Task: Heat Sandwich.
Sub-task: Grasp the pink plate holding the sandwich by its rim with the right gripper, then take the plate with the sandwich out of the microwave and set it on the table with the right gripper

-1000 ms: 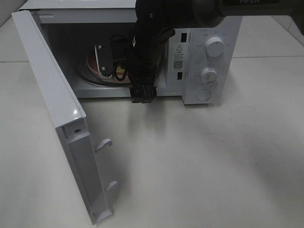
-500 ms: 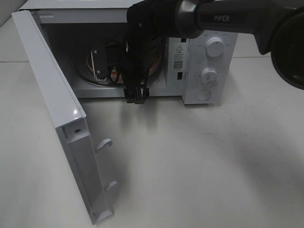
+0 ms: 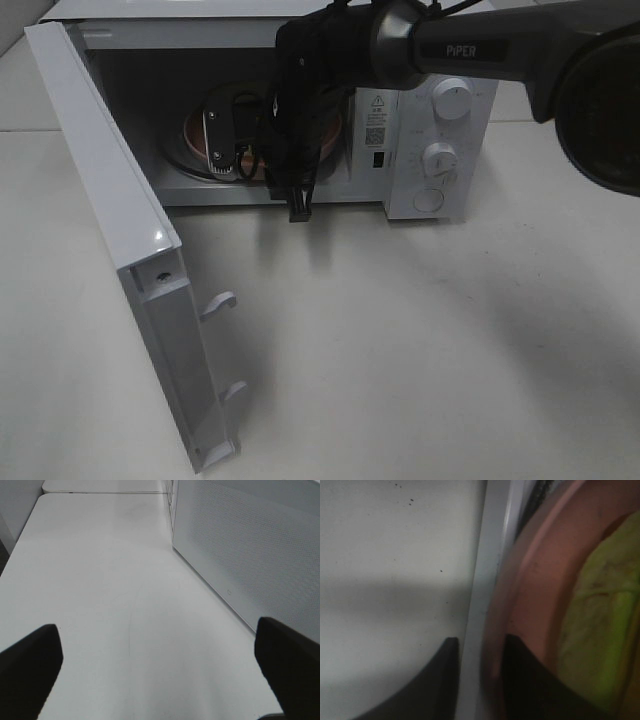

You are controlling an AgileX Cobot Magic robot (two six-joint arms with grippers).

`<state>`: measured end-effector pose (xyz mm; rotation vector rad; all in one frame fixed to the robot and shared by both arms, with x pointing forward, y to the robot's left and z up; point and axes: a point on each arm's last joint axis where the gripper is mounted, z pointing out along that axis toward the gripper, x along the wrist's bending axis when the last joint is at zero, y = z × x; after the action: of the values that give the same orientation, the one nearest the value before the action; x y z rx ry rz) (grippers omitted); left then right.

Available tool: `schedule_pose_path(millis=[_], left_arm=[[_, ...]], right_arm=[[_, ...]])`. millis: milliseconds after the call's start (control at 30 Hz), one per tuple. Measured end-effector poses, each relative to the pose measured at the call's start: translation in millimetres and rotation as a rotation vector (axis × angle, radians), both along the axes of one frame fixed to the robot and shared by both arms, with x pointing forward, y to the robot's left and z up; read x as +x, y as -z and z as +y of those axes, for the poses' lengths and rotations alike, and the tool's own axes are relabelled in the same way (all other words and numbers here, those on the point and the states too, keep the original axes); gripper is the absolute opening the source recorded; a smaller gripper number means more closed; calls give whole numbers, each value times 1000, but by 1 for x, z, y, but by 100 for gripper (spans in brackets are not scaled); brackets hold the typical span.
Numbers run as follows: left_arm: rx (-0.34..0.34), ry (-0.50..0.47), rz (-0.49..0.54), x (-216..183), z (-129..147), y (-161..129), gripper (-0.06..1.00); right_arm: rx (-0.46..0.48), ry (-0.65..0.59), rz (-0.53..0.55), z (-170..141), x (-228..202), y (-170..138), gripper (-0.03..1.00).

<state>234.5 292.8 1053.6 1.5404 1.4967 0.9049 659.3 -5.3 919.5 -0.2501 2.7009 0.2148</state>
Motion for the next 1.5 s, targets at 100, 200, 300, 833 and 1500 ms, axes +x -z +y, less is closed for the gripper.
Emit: schedule_pose_path(millis=[100, 200, 300, 833, 1500], left_arm=[[0, 0, 0, 0, 0, 0, 99], [0, 0, 0, 0, 0, 0, 99], [0, 0, 0, 0, 0, 0, 99], [0, 0, 0, 0, 0, 0, 99], [1, -1, 0, 0, 0, 0, 99]], right_arm=[[1, -2, -7, 0, 1, -2, 11], [-3, -4, -11, -1, 1, -2, 10], [-7, -11, -14, -1, 1, -3, 10], [-49, -90, -22, -1, 0, -4, 9], [-80, -154, -5, -6, -8, -26, 8]])
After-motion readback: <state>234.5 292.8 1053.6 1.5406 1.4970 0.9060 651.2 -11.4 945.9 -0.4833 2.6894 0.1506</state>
